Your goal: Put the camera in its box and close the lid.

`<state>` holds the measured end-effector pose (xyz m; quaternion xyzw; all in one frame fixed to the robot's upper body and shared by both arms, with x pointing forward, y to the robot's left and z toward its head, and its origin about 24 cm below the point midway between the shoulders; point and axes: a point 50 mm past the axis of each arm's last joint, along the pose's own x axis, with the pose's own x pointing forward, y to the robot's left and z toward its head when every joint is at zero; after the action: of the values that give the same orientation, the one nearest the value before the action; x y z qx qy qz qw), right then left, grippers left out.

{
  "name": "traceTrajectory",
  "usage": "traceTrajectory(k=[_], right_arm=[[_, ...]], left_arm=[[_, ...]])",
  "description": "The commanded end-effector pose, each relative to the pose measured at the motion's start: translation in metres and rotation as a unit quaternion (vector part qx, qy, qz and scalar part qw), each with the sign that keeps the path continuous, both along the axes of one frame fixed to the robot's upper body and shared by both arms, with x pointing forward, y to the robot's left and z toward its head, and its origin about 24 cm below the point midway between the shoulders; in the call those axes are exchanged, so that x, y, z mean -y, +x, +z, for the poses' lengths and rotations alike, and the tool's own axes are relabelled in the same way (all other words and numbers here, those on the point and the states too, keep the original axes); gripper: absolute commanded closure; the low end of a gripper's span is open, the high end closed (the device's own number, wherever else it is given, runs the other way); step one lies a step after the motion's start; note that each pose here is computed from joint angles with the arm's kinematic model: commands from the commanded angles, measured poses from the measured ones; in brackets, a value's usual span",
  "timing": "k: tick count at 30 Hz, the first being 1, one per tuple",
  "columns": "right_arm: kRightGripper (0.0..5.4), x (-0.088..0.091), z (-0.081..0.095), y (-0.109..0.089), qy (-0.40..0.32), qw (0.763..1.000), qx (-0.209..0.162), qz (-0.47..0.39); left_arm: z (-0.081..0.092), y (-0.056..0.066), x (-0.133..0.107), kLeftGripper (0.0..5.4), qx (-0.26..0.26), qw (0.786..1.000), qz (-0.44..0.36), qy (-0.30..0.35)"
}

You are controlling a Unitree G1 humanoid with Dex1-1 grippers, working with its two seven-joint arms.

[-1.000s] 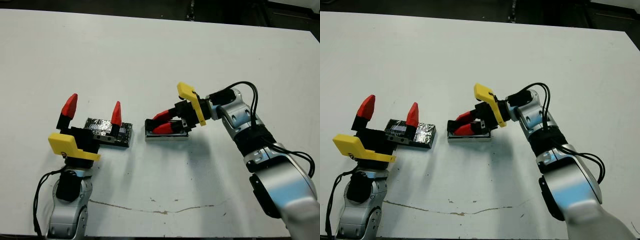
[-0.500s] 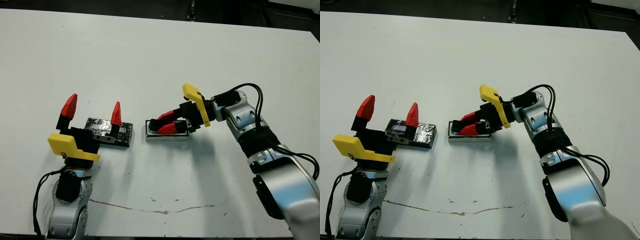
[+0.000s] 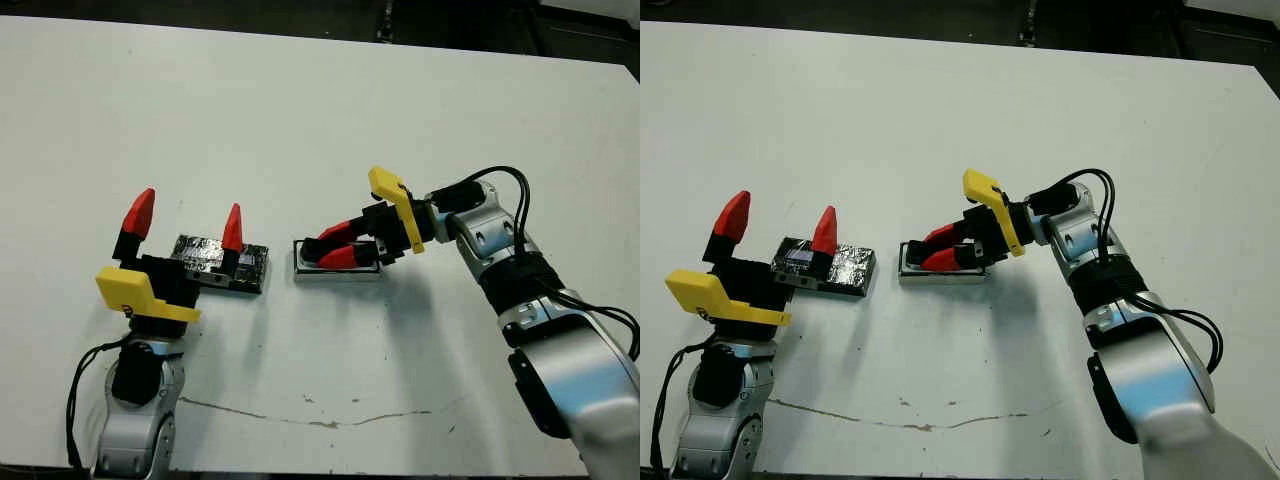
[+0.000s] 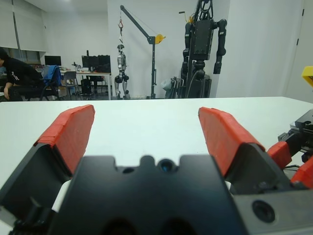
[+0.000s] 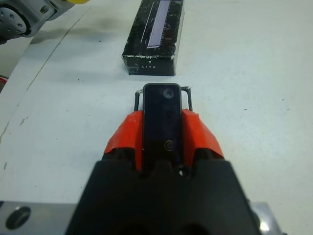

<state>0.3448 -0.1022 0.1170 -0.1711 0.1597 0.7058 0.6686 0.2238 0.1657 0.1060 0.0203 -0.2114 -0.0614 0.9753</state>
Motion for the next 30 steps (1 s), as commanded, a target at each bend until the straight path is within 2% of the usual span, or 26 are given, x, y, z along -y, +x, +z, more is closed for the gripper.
traceTrajectory(k=[1, 8, 20, 24, 28, 30], right_arm=[[3.34, 0.027, -0.008, -0.002, -0.05, 0.998, -0.008, -0.029], [2.38, 0.025, -0.005, -0.005, -0.046, 0.998, 0.031, 0.001], [0.62, 0.032, 0.005, -0.004, -0.022, 0.999, 0.046, 0.005], [0.05, 0.043, 0.019, -0.006, 0.017, 0.998, 0.057, -0.018], [0.02, 0.065, 0.037, -0.015, 0.084, 0.991, 0.078, -0.069], [0.02, 0.078, 0.04, -0.023, 0.127, 0.983, 0.065, -0.117]], left_arm=[[-0.003, -0.002, -0.001, 0.0, -0.007, 1.0, 0.002, 0.003], [-0.003, -0.002, -0.001, 0.0, -0.007, 1.0, 0.002, 0.0], [-0.004, -0.002, -0.001, 0.0, -0.009, 1.0, 0.001, -0.001], [-0.004, -0.002, -0.002, 0.0, -0.009, 1.0, 0.002, 0.001], [-0.001, -0.001, -0.005, 0.0, -0.006, 1.0, 0.002, 0.013], [0.003, 0.0, -0.008, 0.0, 0.001, 1.0, -0.001, 0.021]])
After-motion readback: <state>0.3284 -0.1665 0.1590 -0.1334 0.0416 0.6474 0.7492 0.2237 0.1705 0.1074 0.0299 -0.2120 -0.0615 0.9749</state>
